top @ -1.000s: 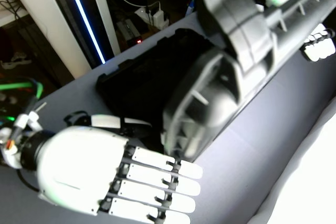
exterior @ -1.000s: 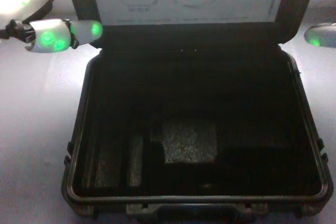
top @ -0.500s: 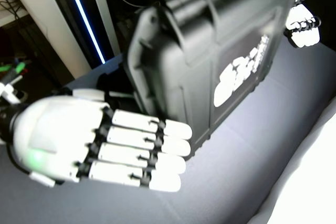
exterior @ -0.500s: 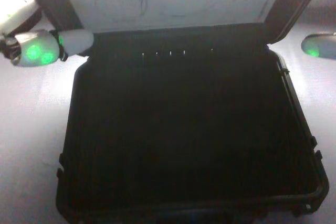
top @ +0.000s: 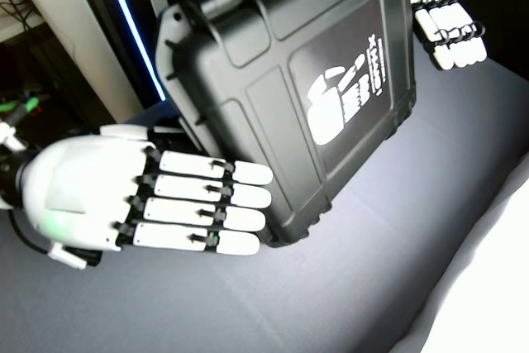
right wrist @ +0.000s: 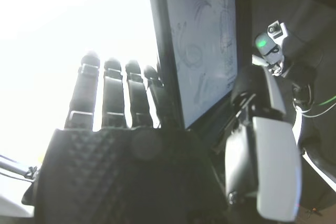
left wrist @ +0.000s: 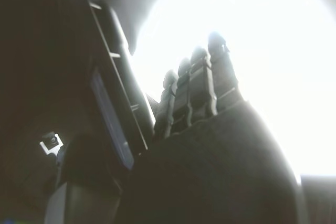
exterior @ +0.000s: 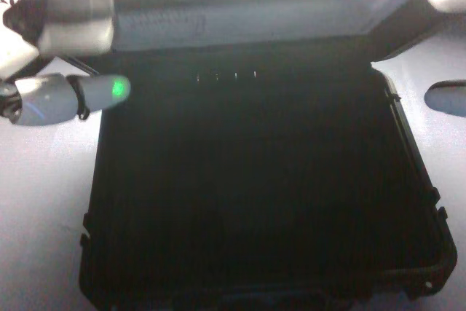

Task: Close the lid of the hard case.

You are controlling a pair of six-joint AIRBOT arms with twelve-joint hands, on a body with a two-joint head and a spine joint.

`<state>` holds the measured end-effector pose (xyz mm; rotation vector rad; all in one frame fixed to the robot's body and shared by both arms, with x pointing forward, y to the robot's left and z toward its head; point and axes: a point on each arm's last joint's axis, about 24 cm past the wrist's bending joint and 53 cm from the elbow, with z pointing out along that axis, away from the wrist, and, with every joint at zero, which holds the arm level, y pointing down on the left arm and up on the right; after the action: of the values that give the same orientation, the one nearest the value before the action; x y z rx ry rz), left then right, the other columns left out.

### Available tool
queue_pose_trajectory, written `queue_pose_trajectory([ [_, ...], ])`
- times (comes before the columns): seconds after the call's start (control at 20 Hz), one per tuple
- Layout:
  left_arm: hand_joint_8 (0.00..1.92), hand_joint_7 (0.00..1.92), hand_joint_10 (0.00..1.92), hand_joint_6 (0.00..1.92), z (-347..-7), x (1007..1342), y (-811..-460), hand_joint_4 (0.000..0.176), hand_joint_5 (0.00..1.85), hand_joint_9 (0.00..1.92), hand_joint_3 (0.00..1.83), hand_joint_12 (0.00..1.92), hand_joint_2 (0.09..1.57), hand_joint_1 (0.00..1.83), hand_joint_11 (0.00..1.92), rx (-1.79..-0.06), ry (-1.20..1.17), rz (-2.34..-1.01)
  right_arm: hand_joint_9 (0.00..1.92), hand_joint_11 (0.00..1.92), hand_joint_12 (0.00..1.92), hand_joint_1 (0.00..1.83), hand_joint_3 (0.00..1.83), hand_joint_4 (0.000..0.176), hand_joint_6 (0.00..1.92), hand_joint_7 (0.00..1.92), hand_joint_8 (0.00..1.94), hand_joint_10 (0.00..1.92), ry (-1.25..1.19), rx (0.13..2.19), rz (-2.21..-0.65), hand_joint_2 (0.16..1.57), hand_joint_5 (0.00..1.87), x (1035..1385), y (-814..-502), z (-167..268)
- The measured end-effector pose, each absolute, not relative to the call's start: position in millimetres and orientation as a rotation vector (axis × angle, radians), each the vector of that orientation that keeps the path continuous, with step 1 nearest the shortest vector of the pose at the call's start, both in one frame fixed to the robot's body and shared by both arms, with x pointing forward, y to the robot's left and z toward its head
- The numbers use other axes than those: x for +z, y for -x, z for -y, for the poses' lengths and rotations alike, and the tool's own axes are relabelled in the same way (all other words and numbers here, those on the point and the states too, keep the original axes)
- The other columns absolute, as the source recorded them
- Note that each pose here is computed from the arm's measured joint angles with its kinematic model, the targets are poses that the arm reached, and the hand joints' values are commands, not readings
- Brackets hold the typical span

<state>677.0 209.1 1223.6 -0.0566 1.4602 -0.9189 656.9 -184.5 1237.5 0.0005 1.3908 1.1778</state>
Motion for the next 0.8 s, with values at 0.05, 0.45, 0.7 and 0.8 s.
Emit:
queue_pose_trajectory([
  [0.05, 0.00, 0.09, 0.01, 0.00, -209, 1221, -674, 0.000, 0.05, 0.12, 0.00, 0.20, 1.24, 0.00, 0.08, -0.918, 0.053, -1.471, 0.06, 0.09, 0.05, 0.36, 0.00, 0.000, 0.01, 0.05, 0.01, 0.02, 0.006, 1.187, -1.391, 1.15, 0.02, 1235, -655, 182],
  [0.45, 0.00, 0.06, 0.00, 0.00, -222, 1209, -648, 0.000, 0.04, 0.07, 0.01, 0.18, 1.17, 0.00, 0.01, -0.879, 0.016, -1.520, 0.04, 0.07, 0.05, 0.37, 0.01, 0.000, 0.00, 0.06, 0.00, 0.00, -0.033, 1.215, -1.427, 1.21, 0.03, 1219, -644, 184],
  [0.7, 0.00, 0.08, 0.00, 0.00, -232, 1205, -636, 0.000, 0.02, 0.10, 0.00, 0.22, 1.25, 0.00, 0.00, -0.866, 0.029, -1.534, 0.03, 0.07, 0.06, 0.41, 0.00, 0.000, 0.00, 0.05, 0.00, 0.01, -0.019, 1.232, -1.428, 1.19, 0.05, 1217, -633, 183],
  [0.8, 0.00, 0.07, 0.00, 0.00, -236, 1205, -630, 0.000, 0.01, 0.09, 0.00, 0.22, 1.27, 0.00, 0.00, -0.861, 0.034, -1.538, 0.05, 0.08, 0.08, 0.38, 0.00, 0.000, 0.00, 0.06, 0.00, 0.01, -0.027, 1.231, -1.423, 1.18, 0.05, 1217, -633, 186],
])
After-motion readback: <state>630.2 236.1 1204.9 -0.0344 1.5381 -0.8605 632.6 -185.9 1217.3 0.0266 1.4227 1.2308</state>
